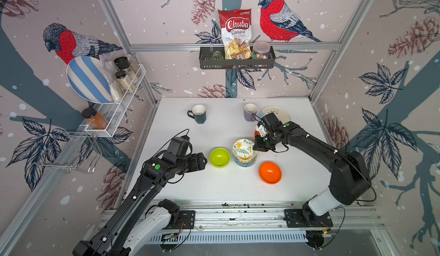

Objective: Stack the bowls
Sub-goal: Place the bowl on the bowl.

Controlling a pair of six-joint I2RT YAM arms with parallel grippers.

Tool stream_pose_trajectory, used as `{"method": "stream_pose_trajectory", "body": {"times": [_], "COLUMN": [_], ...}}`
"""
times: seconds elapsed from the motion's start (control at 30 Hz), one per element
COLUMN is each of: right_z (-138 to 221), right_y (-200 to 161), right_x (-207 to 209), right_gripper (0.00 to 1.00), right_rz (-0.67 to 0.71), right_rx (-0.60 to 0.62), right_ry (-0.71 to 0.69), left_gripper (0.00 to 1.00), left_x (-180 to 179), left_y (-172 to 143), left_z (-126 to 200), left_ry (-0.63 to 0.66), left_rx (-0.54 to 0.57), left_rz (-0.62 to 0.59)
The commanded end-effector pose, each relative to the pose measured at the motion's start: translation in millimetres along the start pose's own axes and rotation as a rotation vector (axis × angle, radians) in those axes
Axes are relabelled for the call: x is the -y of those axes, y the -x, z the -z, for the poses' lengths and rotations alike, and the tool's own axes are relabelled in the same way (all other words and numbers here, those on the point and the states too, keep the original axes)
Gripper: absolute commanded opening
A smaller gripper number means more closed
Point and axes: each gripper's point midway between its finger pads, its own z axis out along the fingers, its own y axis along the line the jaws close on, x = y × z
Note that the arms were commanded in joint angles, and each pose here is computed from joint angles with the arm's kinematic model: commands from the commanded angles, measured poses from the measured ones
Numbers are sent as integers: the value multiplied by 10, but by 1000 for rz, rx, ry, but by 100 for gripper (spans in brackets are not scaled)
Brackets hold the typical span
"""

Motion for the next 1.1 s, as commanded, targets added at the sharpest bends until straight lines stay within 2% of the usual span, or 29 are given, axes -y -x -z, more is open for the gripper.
{"method": "stream_pose_trajectory", "body": {"times": [0.0, 1.07], "right_z": [-12, -119], "right_y": [47, -9], "right_x": [-34, 47], "right_gripper": [0, 0], "right_rz": [13, 10], "right_rx": [18, -20], "right_ry": [12, -40], "left_gripper": [84, 83], "left_x": [23, 9], "left_y": [23, 24], "left_z": [-5, -8], "left_ry": [-11, -4], "left_rx": [7, 8], "left_rz": [-8, -6]}}
